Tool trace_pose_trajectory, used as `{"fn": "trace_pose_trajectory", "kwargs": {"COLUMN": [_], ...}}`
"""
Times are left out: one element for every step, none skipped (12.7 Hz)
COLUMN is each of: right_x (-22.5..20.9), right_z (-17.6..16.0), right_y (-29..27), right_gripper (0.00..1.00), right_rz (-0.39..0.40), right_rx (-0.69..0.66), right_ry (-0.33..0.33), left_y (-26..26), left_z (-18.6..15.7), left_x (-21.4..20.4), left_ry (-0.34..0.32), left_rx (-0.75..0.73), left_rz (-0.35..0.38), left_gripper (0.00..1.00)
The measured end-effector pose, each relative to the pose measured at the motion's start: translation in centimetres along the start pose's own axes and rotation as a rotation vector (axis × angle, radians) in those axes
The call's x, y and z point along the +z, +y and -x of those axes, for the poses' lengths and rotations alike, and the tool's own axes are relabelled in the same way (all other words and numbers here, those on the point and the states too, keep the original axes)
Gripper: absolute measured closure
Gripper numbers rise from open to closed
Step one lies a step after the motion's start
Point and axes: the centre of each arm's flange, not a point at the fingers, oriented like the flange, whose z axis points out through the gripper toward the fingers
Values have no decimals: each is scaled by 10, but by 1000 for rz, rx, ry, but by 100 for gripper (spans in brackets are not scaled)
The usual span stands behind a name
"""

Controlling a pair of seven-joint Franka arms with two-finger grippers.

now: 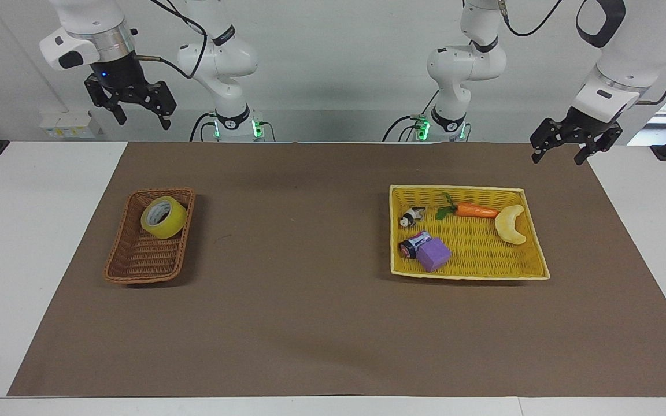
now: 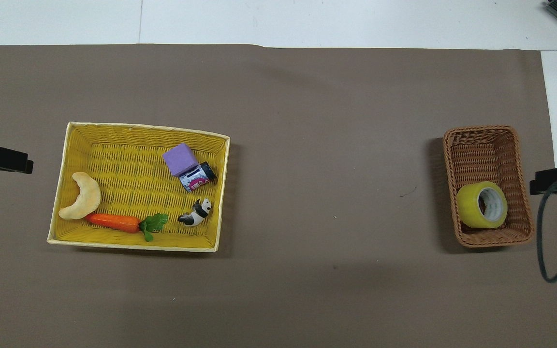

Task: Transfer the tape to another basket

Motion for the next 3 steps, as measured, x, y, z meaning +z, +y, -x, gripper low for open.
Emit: {"fn": "trace_pose_trajectory", "kwargs": {"right_x": [0,0,0], "right_z": [0,0,0], "right_y": [0,0,0], "right_gripper": [0,0,0], "right_rz": [0,0,0], "right_rx": [-15,-31,-39], "right_ry": [0,0,0], "left_y": [0,0,0], "left_z": [0,0,0], "left_x": [0,0,0], "left_ry": [0,0,0], "left_rx": [0,0,0], "left_rz": [0,0,0], "left_gripper": [0,0,0]}}
